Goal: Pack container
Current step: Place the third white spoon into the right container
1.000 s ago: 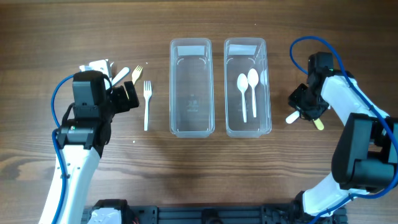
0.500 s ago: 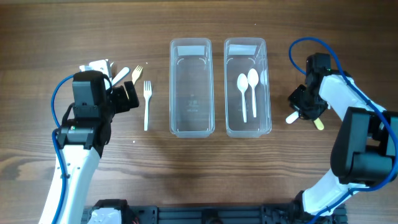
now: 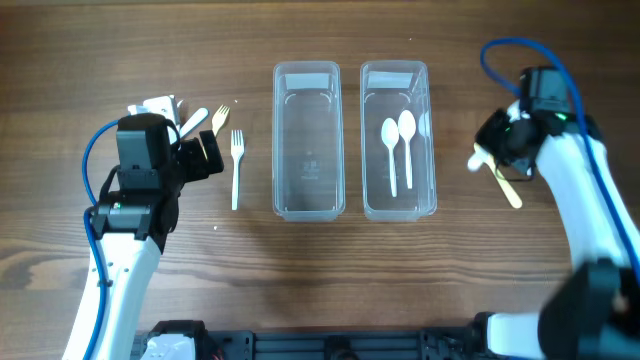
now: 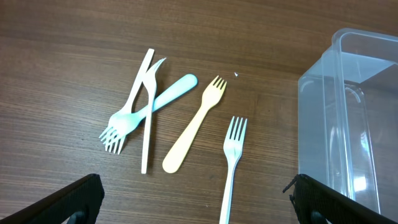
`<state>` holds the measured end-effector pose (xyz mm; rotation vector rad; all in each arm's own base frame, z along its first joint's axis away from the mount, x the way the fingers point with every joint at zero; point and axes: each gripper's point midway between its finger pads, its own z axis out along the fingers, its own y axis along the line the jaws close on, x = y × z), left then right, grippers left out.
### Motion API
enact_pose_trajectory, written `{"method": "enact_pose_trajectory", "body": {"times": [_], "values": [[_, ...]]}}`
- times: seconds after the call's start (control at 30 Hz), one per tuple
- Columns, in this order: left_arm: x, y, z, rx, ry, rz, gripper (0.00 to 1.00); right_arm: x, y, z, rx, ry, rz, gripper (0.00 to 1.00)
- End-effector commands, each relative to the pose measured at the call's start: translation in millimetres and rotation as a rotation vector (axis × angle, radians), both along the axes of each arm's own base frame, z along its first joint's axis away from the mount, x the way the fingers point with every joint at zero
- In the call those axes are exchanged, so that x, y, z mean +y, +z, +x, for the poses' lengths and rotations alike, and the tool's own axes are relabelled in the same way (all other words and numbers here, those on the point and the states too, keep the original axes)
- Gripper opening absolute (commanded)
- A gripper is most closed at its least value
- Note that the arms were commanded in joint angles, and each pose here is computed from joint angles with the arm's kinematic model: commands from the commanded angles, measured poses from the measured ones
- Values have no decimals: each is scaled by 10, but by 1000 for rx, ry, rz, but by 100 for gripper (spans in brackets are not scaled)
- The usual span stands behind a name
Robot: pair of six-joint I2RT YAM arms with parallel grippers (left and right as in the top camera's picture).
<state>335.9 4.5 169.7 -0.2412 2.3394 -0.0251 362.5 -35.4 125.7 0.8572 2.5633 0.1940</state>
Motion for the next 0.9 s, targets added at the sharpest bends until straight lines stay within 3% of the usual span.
{"method": "enact_pose_trajectory", "body": {"times": [0.0,0.1,0.23,0.43,0.53,0.6,0.77,0.87], "values": [[43,84,45,-18,-1,22,100,473,564,13,-172,208,83,4],[43,84,45,-18,-1,22,100,952,560,-27,-182,410,46,4],[43,83,45,-18,-1,22,100,1192,262,31,-125,477,-37,5],[43,84,45,-18,-1,22,100,1597,-581,167,7,663,-11,6],[43,84,45,-18,-1,22,100,1638,-713,141,41,676,6,11],[43,84,45,-18,-1,22,99,1649,-601,173,10,691,-1,16],[43,83,45,-18,-1,22,100,1516,293,293,-234,653,-40,65],[43,83,45,-18,-1,22,100,1276,657,306,-326,591,-98,72]]}}
